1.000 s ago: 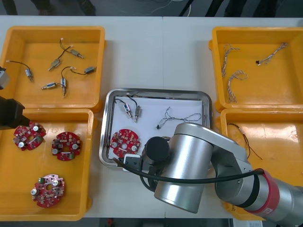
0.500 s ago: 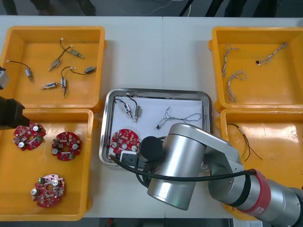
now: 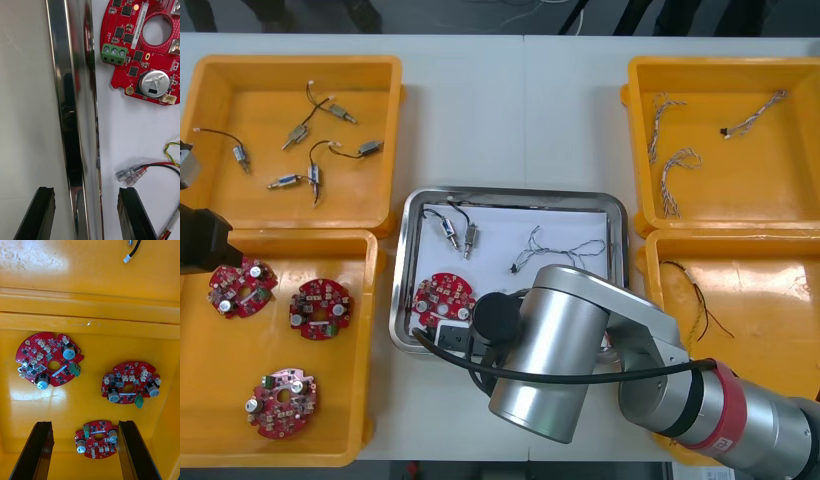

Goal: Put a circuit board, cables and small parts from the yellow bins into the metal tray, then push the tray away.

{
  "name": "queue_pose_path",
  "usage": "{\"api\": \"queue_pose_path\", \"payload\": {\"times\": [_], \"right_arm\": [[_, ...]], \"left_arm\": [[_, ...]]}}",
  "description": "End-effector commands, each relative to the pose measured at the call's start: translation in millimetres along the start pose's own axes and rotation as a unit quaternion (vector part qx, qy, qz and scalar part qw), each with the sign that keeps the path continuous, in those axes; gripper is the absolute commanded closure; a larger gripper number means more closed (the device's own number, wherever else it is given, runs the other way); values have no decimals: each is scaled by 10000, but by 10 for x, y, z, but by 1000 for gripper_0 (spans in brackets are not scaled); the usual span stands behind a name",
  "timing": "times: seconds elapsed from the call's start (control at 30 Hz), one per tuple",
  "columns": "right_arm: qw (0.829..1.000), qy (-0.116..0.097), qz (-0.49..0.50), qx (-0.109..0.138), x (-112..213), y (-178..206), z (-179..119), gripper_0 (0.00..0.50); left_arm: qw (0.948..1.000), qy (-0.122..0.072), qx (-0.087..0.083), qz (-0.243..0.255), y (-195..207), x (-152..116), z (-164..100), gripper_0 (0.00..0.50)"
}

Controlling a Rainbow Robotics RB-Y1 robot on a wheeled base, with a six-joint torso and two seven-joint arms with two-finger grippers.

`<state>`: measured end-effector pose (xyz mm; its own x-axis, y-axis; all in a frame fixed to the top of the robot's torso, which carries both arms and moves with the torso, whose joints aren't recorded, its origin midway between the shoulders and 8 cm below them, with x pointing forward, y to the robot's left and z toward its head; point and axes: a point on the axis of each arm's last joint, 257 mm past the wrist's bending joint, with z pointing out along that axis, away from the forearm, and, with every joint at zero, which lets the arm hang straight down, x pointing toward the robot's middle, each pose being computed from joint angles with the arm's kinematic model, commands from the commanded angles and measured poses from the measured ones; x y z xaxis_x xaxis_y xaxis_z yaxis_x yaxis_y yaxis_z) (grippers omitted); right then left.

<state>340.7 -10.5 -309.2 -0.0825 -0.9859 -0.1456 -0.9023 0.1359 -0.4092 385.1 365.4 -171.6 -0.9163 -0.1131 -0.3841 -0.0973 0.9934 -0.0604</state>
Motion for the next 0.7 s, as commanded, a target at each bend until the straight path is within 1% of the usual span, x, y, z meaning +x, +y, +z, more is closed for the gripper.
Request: {"api": "queue_pose_path", "payload": {"times": [0.03, 0.33, 0.47, 0.57, 0.63, 0.67, 0.7], "right_arm": [[9997, -163, -153, -24, -150, 140, 48, 16], [9998, -128, -130, -34, -127, 144, 100, 28], [9998, -117, -127, -35, -119, 146, 102, 83], [9999, -117, -111, -35, -119, 146, 102, 163], [9999, -94, -111, -40, -108, 149, 102, 361], [9999, -94, -111, -40, -108, 149, 102, 393], [9999, -96, -114, -33, -111, 143, 100, 412]], "left_arm": [[9994, -160, -213, 213, 156, -54, -169, 0], [9994, -160, -213, 213, 156, -54, -169, 0], [9994, -160, -213, 213, 156, -54, -169, 0], [9994, -160, -213, 213, 156, -54, -169, 0], [9994, -160, -213, 213, 156, -54, -169, 0], [9994, -160, -213, 213, 156, -54, -169, 0], [9994, -160, -213, 213, 156, -54, -169, 0]]}}
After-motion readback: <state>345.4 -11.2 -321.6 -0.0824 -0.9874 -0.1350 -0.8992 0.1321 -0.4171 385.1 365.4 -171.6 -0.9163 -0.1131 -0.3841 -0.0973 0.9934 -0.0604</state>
